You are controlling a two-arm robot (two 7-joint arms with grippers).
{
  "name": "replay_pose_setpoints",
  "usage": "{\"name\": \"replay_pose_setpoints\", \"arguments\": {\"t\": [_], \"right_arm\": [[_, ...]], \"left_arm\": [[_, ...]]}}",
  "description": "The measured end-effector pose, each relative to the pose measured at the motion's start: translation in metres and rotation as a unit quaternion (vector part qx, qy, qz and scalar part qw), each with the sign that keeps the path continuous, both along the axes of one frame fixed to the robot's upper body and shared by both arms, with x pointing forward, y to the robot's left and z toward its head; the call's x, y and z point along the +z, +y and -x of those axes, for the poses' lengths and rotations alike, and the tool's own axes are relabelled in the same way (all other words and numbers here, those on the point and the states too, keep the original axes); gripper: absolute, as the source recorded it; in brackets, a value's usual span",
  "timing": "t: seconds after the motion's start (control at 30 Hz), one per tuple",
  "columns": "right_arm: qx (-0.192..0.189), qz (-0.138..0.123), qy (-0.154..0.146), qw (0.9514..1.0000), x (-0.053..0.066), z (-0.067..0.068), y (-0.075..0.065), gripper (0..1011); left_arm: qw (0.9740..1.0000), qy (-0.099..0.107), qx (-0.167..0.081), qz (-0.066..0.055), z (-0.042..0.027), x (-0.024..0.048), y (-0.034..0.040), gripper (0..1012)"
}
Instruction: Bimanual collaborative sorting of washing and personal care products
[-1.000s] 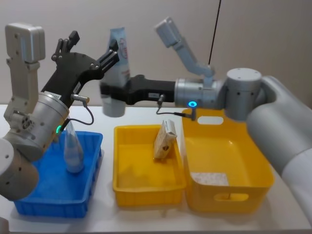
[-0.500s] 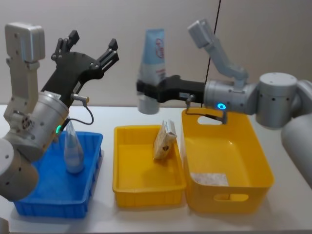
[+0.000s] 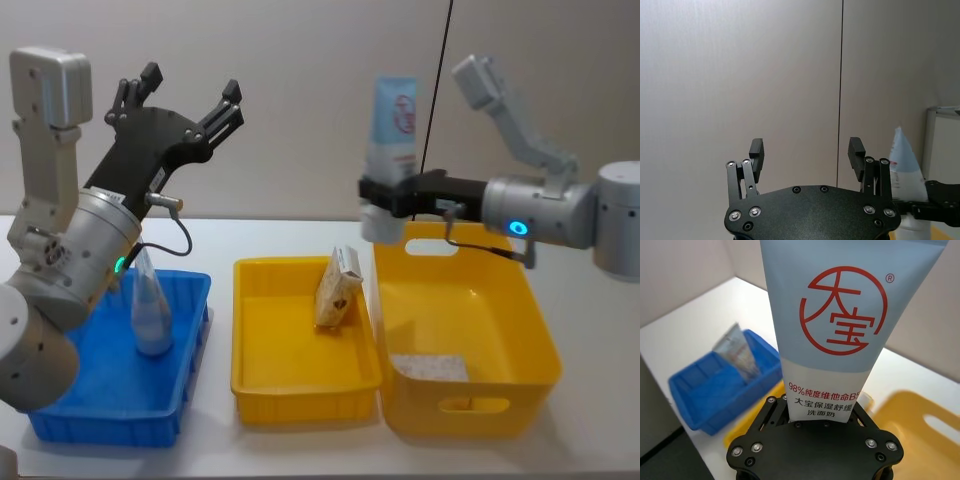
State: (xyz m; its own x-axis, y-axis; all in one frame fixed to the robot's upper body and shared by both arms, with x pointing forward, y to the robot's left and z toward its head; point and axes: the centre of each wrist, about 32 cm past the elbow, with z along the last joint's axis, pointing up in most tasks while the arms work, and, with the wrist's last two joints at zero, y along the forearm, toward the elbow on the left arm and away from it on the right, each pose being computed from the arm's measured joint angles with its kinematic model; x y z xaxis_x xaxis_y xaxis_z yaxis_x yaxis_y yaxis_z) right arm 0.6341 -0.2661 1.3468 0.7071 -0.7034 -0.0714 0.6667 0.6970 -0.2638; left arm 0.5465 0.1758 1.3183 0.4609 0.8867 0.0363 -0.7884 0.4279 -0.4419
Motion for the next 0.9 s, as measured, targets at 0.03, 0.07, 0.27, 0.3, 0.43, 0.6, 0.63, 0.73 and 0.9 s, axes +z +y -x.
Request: {"name": "replay_pose_setpoints", "arguments": {"t": [0.03,0.07,0.27,0.3,0.43,0.6,0.63,0.73,0.9], "right_arm": [[-0.007,0.002,0.003,1.0,0.0,0.001,-0.003,225],[-0.012,0.005,0.006,0.9999,0.0,0.003,-0.005,225],[-0.063,0.024,0.034,0.9972,0.0,0.011,-0.023,225],[-0.067,0.025,0.036,0.9968,0.001,0.012,-0.024,225],[-0.105,0.04,0.06,0.9918,0.001,0.015,-0.037,226],[-0.139,0.056,0.085,0.985,0.0,0.015,-0.049,226],[-0.151,0.062,0.094,0.9822,0.0,0.014,-0.053,225],[-0.174,0.074,0.111,0.9757,0.0,0.009,-0.061,225],[-0.204,0.091,0.137,0.9651,-0.001,-0.003,-0.071,226]], "left_arm": [[1.0,0.0,0.0,0.0,0.0,0.0,0.0,1001],[1.0,0.0,0.0,0.0,0.0,0.0,0.0,1001],[1.0,0.0,0.0,0.0,0.0,0.0,0.0,1001],[1.0,0.0,0.0,0.0,0.0,0.0,0.0,1001],[1.0,0.0,0.0,0.0,0.0,0.0,0.0,1001],[1.0,0.0,0.0,0.0,0.0,0.0,0.0,1001],[1.0,0.0,0.0,0.0,0.0,0.0,0.0,1001],[1.0,0.0,0.0,0.0,0.0,0.0,0.0,1001],[1.0,0.0,0.0,0.0,0.0,0.0,0.0001,1001]]}}
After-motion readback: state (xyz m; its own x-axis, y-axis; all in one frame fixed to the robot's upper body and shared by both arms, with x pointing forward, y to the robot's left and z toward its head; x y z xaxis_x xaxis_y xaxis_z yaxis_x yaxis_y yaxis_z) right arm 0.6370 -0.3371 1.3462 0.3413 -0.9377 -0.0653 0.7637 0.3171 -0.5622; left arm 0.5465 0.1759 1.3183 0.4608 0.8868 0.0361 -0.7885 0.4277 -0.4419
